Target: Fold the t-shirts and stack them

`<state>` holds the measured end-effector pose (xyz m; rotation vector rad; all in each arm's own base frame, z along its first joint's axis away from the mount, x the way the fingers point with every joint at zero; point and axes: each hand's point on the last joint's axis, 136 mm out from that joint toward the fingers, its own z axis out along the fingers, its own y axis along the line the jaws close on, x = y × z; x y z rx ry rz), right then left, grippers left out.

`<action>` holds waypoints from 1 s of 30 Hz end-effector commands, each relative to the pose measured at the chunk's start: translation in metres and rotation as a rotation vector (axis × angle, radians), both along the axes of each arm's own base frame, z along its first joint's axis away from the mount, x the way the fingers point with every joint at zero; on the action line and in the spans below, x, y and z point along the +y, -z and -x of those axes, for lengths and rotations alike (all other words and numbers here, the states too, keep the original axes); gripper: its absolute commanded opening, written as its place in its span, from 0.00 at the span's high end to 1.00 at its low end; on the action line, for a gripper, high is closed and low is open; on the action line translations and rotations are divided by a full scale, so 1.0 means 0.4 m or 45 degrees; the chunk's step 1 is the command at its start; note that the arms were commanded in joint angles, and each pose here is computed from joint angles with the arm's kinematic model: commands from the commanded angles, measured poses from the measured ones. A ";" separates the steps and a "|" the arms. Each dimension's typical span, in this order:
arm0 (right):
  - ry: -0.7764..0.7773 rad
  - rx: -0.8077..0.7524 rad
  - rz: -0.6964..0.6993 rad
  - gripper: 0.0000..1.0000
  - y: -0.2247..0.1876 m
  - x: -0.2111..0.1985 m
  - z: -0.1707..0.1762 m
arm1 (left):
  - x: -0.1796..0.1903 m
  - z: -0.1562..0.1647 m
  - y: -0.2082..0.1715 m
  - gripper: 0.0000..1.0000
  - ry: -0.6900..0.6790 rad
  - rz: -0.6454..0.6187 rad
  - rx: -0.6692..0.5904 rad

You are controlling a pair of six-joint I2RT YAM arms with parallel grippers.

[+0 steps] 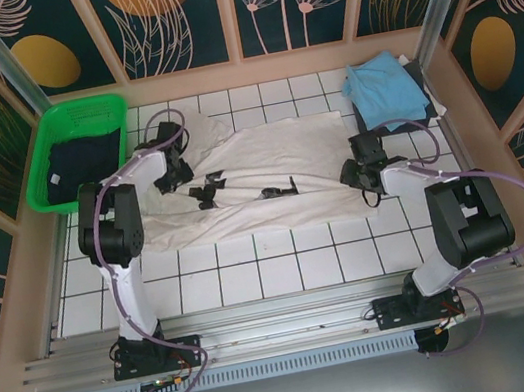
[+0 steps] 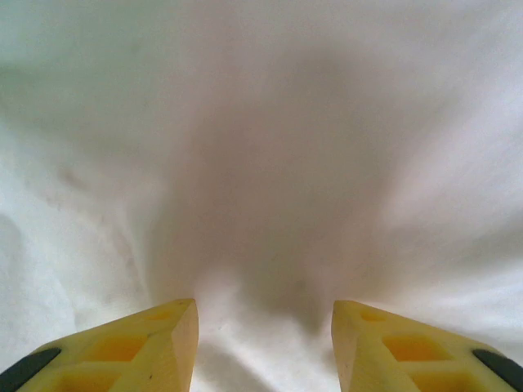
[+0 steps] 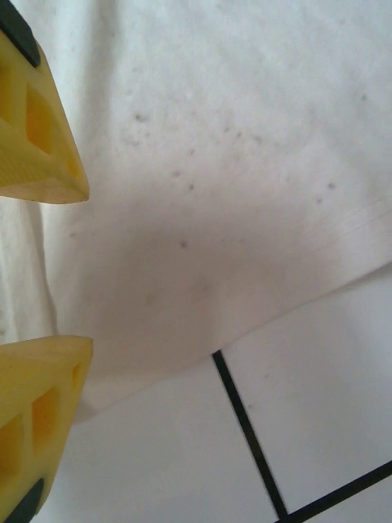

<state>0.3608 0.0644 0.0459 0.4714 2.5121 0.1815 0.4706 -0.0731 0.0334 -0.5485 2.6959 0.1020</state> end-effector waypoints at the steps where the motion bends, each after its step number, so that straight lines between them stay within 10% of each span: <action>1: -0.040 -0.006 -0.013 0.53 -0.004 0.020 -0.029 | -0.004 -0.091 -0.023 0.53 0.036 -0.037 -0.015; 10: -0.045 0.033 -0.018 0.53 0.030 0.037 -0.052 | -0.053 -0.321 0.063 0.52 0.097 0.002 -0.069; 22: -0.026 0.080 0.012 0.53 0.035 0.026 -0.045 | 0.109 -0.379 0.179 0.53 -0.116 0.151 -0.122; 30: -0.044 0.064 0.005 0.54 0.001 0.048 -0.051 | 0.037 -0.442 0.021 0.49 -0.013 0.366 -0.304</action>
